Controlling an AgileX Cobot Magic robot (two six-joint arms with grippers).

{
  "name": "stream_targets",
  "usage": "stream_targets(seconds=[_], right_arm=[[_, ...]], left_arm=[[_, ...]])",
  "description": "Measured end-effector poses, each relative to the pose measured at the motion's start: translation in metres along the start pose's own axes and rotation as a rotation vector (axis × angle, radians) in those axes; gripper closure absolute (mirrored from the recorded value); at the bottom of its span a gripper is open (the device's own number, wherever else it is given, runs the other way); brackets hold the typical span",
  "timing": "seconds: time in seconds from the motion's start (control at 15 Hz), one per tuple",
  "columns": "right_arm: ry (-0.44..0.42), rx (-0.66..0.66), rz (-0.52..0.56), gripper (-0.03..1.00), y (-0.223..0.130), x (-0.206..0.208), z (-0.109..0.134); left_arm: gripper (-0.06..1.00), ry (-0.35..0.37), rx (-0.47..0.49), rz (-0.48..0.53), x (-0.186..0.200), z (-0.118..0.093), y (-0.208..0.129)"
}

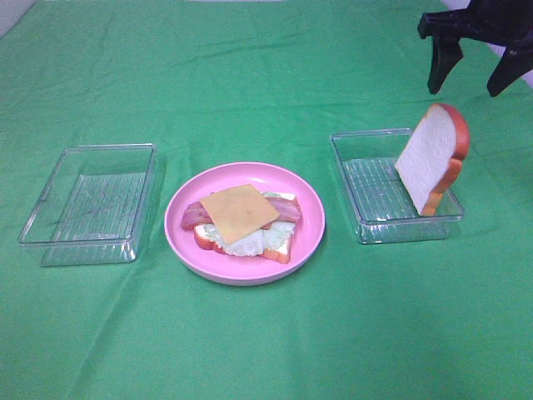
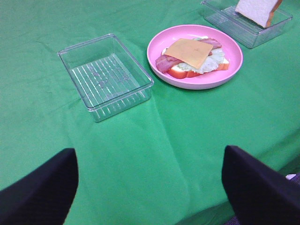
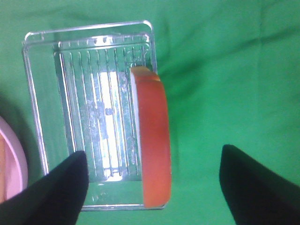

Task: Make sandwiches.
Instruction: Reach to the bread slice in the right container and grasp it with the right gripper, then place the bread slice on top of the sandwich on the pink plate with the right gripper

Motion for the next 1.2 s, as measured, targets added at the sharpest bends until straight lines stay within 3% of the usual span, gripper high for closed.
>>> stream_targets(seconds=[0.33, 0.4, 0.73, 0.93, 1.2], right_arm=[[0.047, -0.012, 0.119, 0.25, -0.002, -0.050, -0.002], [0.059, -0.012, 0.123, 0.30, -0.002, -0.052, 0.000], [0.062, -0.010, 0.123, 0.77, -0.002, -0.052, 0.000], [0.073, -0.012, 0.113, 0.77, -0.002, -0.047, 0.002], [0.161, -0.018, 0.013, 0.77, -0.002, -0.004, 0.017]], left_arm=[[0.16, 0.000, 0.000, 0.000, 0.000, 0.000, 0.000], [0.16, 0.000, 0.000, 0.000, 0.000, 0.000, 0.000], [0.16, 0.000, 0.000, 0.000, 0.000, 0.000, 0.000], [0.16, 0.000, 0.000, 0.000, 0.000, 0.000, 0.000], [0.16, 0.000, 0.000, 0.000, 0.000, 0.000, 0.000]])
Point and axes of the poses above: a point on each arm's last joint axis where the gripper is mounted, x pointing back along that axis away from the gripper, z along the wrist's bending axis when the last joint is at zero, y = z × x, the point moved 4 cm from there along -x, pointing out along that axis toward the gripper, and after that the axes turned 5 degrees about x, right-handed, at the moved point
